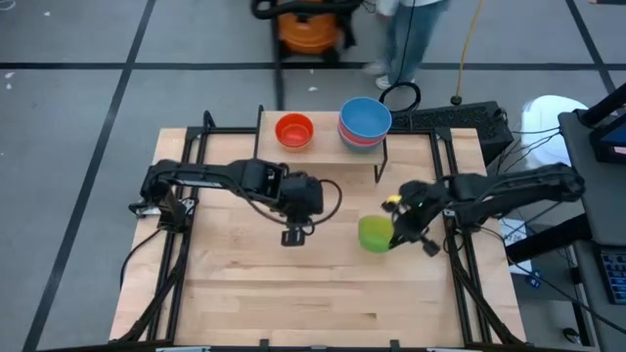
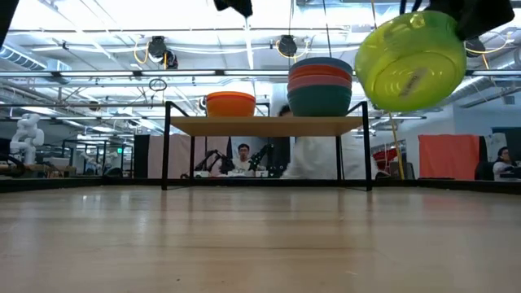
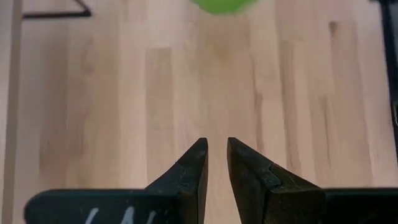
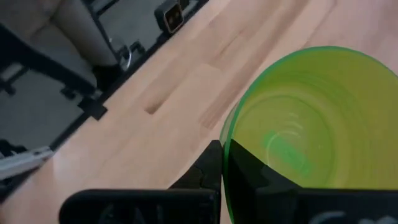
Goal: Place and stack bowls onto a shelf
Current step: Stack the transparent green bowl on top of the transparent orange bowl on the shelf
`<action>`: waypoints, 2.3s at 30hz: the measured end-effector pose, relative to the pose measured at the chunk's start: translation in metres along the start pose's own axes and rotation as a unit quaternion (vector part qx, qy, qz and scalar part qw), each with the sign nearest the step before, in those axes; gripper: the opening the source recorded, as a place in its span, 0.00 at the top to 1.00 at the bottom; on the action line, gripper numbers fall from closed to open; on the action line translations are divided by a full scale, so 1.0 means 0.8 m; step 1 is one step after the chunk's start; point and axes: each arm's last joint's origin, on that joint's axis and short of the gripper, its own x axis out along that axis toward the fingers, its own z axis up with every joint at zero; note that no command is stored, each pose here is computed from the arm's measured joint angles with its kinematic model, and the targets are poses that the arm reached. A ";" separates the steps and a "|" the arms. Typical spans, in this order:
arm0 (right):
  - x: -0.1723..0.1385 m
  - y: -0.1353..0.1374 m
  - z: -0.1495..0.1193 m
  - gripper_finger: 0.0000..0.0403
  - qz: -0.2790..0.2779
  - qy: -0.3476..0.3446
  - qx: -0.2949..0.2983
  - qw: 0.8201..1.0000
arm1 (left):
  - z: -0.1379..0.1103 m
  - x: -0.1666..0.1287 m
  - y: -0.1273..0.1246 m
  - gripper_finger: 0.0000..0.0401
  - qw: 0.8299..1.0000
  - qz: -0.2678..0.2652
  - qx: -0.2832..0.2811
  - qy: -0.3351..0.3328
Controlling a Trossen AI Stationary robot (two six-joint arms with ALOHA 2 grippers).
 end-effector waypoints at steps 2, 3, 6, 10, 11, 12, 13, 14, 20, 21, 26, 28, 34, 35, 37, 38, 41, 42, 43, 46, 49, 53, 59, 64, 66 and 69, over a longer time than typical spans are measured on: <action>0.018 -0.001 0.004 1.00 0.004 0.014 -0.013 1.000 | 0.002 0.004 0.003 0.83 1.000 0.002 -0.018 -0.001; 0.026 -0.002 0.006 1.00 0.003 0.016 -0.020 1.000 | 0.004 0.005 0.004 0.83 1.000 0.003 -0.021 -0.007; 0.044 -0.003 0.013 1.00 0.006 0.008 -0.047 0.999 | 0.008 0.006 0.002 0.83 1.000 -0.002 -0.007 -0.024; 0.056 -0.005 0.022 1.00 0.006 -0.015 -0.067 0.998 | 0.011 0.005 -0.003 0.83 0.998 -0.006 0.044 -0.038; 0.056 -0.006 0.023 1.00 -0.004 -0.018 -0.070 0.997 | 0.012 0.005 -0.004 0.83 0.998 -0.012 0.052 -0.043; 0.057 -0.007 0.024 1.00 -0.009 -0.019 -0.071 0.997 | 0.014 0.005 -0.006 0.83 0.997 -0.021 0.054 -0.050; 0.058 -0.008 0.024 1.00 -0.015 -0.017 -0.071 0.997 | 0.016 0.005 -0.007 0.83 0.996 -0.030 0.055 -0.059; 0.059 -0.009 0.024 1.00 -0.022 -0.016 -0.073 0.997 | 0.018 0.004 -0.010 0.83 0.995 -0.039 0.057 -0.068; 0.063 -0.006 0.025 1.00 -0.060 -0.002 -0.108 0.992 | 0.023 0.035 -0.023 0.83 0.987 -0.073 0.130 -0.054; 0.063 -0.005 0.025 1.00 -0.060 -0.002 -0.110 0.992 | 0.024 0.041 -0.026 0.83 0.984 -0.076 0.152 -0.051; 0.066 0.000 0.026 1.00 -0.050 -0.002 -0.120 0.991 | 0.025 0.071 -0.039 0.83 0.957 -0.078 0.278 -0.037; 0.069 0.003 0.026 1.00 -0.044 0.001 -0.131 0.990 | 0.025 0.078 -0.042 0.83 0.945 -0.072 0.317 -0.035; 0.082 0.009 0.024 1.00 -0.025 0.016 -0.176 0.984 | 0.027 0.079 -0.050 0.83 0.903 -0.061 0.422 -0.051; 0.083 0.009 0.024 1.00 -0.024 0.016 -0.182 0.983 | 0.028 0.079 -0.051 0.83 0.898 -0.057 0.433 -0.058; 0.086 0.008 0.026 1.00 -0.025 0.011 -0.194 0.981 | 0.032 0.079 -0.052 0.83 0.892 -0.052 0.444 -0.073; 0.087 0.008 0.027 1.00 -0.025 0.008 -0.196 0.980 | 0.032 0.079 -0.052 0.83 0.889 -0.050 0.449 -0.075; 0.091 0.006 0.031 1.00 -0.021 -0.013 -0.212 0.977 | 0.032 0.079 -0.051 0.83 0.878 -0.048 0.470 -0.076; 0.092 0.005 0.033 1.00 -0.021 -0.019 -0.216 0.976 | 0.032 0.079 -0.051 0.83 0.875 -0.047 0.475 -0.076; 0.093 0.005 0.034 1.00 -0.023 -0.024 -0.218 0.975 | 0.032 0.079 -0.051 0.83 0.874 -0.046 0.479 -0.076; 0.093 0.005 0.035 1.00 -0.024 -0.028 -0.222 0.974 | 0.032 0.079 -0.052 0.83 0.871 -0.046 0.483 -0.076; 0.093 0.005 0.036 1.00 -0.025 -0.029 -0.231 0.972 | 0.031 0.078 -0.056 0.83 0.870 -0.061 0.483 -0.081; 0.093 0.005 0.038 1.00 -0.026 -0.037 -0.234 0.971 | 0.031 0.081 -0.061 0.83 0.868 -0.075 0.484 -0.084; 0.093 0.006 0.036 1.00 -0.012 -0.033 -0.230 0.972 | 0.031 0.083 -0.065 0.83 0.863 -0.078 0.492 -0.084; 0.093 0.006 0.037 1.00 -0.014 -0.037 -0.234 0.972 | 0.030 0.084 -0.066 0.83 0.855 -0.077 0.506 -0.084; 0.093 0.006 0.037 1.00 -0.012 -0.038 -0.234 0.971 | 0.030 0.083 -0.067 0.83 0.854 -0.077 0.508 -0.085; 0.093 0.007 0.037 1.00 0.003 -0.043 -0.237 0.971 | 0.030 0.083 -0.068 0.83 0.846 -0.080 0.519 -0.087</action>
